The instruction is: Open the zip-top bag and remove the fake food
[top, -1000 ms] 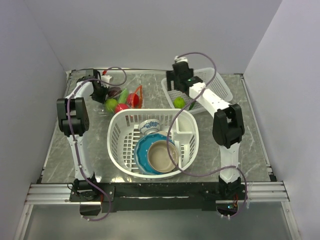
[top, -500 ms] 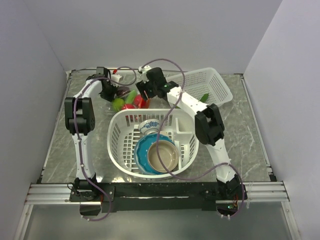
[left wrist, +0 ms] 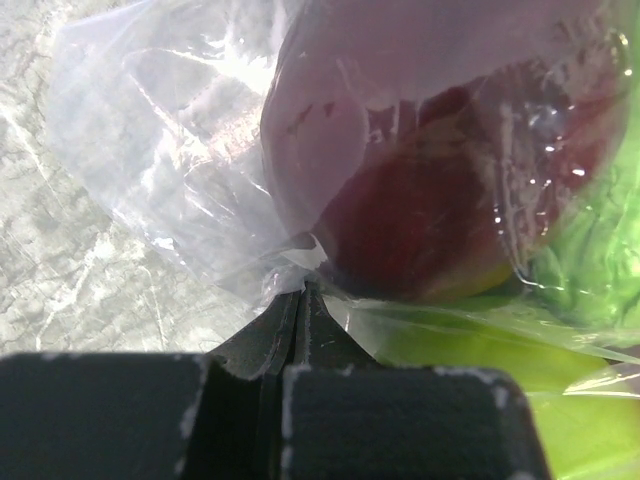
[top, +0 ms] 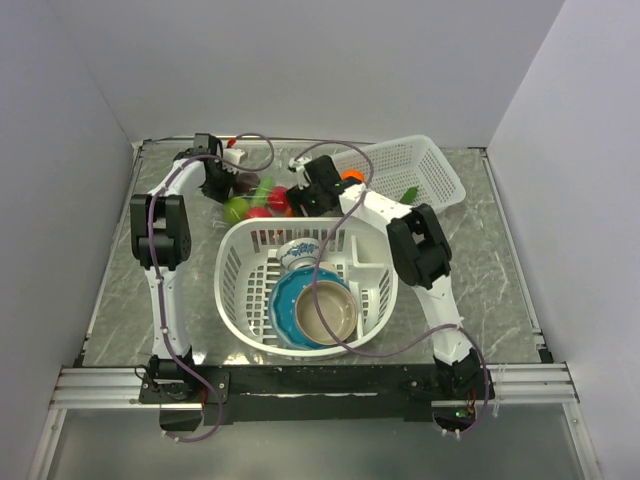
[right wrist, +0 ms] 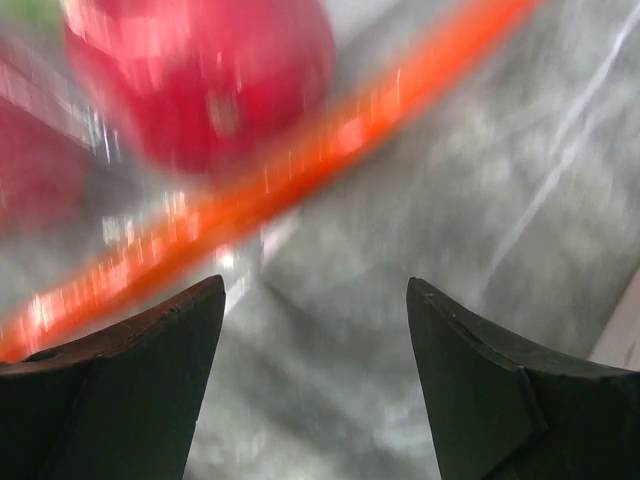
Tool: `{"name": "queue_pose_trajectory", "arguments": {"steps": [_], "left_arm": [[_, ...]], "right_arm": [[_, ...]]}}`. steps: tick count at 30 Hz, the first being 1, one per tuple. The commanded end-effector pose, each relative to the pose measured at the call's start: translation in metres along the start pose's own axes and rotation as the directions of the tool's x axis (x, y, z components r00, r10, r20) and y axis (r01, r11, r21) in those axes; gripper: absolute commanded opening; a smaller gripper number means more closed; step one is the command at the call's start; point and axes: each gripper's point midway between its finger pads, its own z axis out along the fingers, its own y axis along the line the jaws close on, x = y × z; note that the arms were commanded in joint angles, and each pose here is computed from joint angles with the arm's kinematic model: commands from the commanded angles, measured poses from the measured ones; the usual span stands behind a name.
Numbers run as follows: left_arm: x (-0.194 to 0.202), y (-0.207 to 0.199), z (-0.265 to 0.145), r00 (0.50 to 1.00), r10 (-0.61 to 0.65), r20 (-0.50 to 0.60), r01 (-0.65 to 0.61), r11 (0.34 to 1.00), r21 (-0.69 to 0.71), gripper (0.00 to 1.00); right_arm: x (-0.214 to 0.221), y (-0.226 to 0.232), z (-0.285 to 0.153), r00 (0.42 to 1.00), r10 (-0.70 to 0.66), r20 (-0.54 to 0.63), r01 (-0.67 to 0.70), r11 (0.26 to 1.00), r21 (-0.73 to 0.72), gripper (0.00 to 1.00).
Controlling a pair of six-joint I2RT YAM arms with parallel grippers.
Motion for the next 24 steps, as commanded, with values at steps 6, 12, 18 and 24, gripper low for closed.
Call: {"name": "queue_pose_trajectory", "arguments": {"steps": [6, 12, 18, 24], "left_arm": [[0.017, 0.011, 0.022, 0.997, 0.043, -0.056, -0.046, 0.998, -0.051, 0.01], [0.023, 0.021, 0.03, 0.989, 0.117, -0.093, -0.128, 0.983, -0.129, 0.01], [0.027, 0.004, 0.046, 0.977, 0.178, -0.118, -0.192, 0.974, -0.118, 0.01], [0.017, -0.007, 0.052, 0.979, 0.177, -0.099, -0.187, 0.977, -0.099, 0.01]], "right_arm": [[-0.039, -0.024, -0.052, 0.984, -0.027, 0.175, 0.01, 0.995, 0.095, 0.8], [-0.051, -0.033, -0.033, 0.984, 0.0, 0.176, -0.023, 0.992, 0.126, 0.76], [-0.043, -0.039, -0.012, 0.992, -0.012, 0.126, -0.008, 0.987, 0.159, 0.74], [-0.048, -0.022, -0.002, 0.991, -0.04, 0.13, 0.023, 0.991, 0.13, 0.74]]}}
